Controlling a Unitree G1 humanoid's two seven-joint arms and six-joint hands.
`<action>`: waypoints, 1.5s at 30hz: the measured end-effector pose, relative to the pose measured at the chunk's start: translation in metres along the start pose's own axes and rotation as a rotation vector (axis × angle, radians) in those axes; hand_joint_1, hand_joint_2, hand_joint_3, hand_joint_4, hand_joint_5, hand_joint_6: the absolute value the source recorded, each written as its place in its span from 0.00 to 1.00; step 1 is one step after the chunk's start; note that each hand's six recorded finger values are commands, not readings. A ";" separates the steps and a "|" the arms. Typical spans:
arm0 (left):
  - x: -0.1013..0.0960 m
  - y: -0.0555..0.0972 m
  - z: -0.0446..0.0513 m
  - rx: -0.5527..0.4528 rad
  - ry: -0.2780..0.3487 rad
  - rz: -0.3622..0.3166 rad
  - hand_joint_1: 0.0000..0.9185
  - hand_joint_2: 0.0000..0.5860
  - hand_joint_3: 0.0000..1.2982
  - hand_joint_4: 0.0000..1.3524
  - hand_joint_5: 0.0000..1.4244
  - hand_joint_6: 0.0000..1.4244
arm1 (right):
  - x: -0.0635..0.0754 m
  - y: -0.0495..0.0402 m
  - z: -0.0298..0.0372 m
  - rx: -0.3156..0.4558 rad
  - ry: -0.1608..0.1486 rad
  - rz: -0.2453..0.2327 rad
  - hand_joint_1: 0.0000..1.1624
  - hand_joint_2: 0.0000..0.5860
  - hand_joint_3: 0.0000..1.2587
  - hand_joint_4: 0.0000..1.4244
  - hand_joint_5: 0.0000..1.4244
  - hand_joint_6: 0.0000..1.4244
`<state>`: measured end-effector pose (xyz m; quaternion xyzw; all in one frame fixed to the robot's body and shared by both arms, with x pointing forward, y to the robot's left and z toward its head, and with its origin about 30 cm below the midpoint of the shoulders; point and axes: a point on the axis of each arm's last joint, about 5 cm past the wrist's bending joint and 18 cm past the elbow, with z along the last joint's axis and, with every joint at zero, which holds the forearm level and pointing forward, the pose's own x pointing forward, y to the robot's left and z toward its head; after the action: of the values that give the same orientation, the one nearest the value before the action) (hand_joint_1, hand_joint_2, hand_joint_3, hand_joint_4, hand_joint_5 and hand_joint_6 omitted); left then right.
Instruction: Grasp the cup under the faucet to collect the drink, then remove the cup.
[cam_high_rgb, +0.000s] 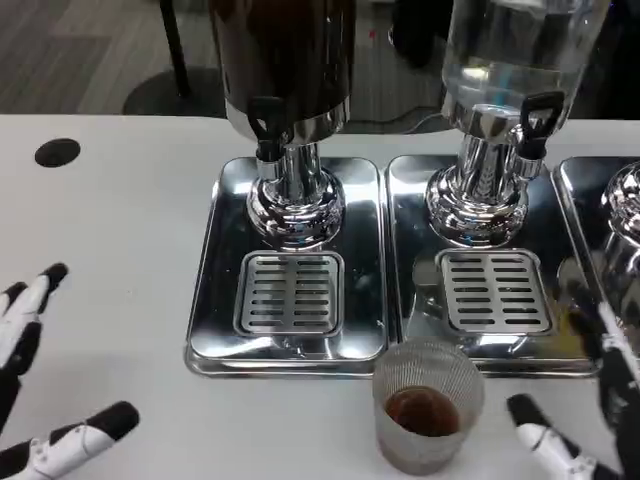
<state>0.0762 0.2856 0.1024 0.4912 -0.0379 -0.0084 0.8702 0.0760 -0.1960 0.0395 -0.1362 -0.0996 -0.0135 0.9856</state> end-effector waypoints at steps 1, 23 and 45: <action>-0.001 -0.001 -0.0012 -0.005 0.011 0.009 0.00 0.03 0.00 0.00 0.00 0.00 | 0.002 -0.0036 -0.0001 -0.008 0.002 -0.012 0.59 0.44 0.05 0.02 0.03 0.01; -0.023 -0.026 -0.0027 -0.098 0.060 0.137 0.00 0.05 0.00 0.00 0.00 0.00 | 0.044 -0.0676 -0.0195 -0.282 0.132 -0.254 0.37 0.92 0.28 0.20 0.15 0.08; -0.019 -0.030 0.0140 -0.052 0.112 0.041 0.00 0.18 0.07 0.00 0.00 0.00 | 0.054 -0.0537 0.0007 -0.862 0.145 -0.115 0.43 1.00 0.30 0.16 0.09 0.01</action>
<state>0.0568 0.2589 0.0826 0.4673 0.0011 0.0361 0.8834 0.1257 -0.2474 0.0652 -0.5280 -0.0230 -0.1180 0.8407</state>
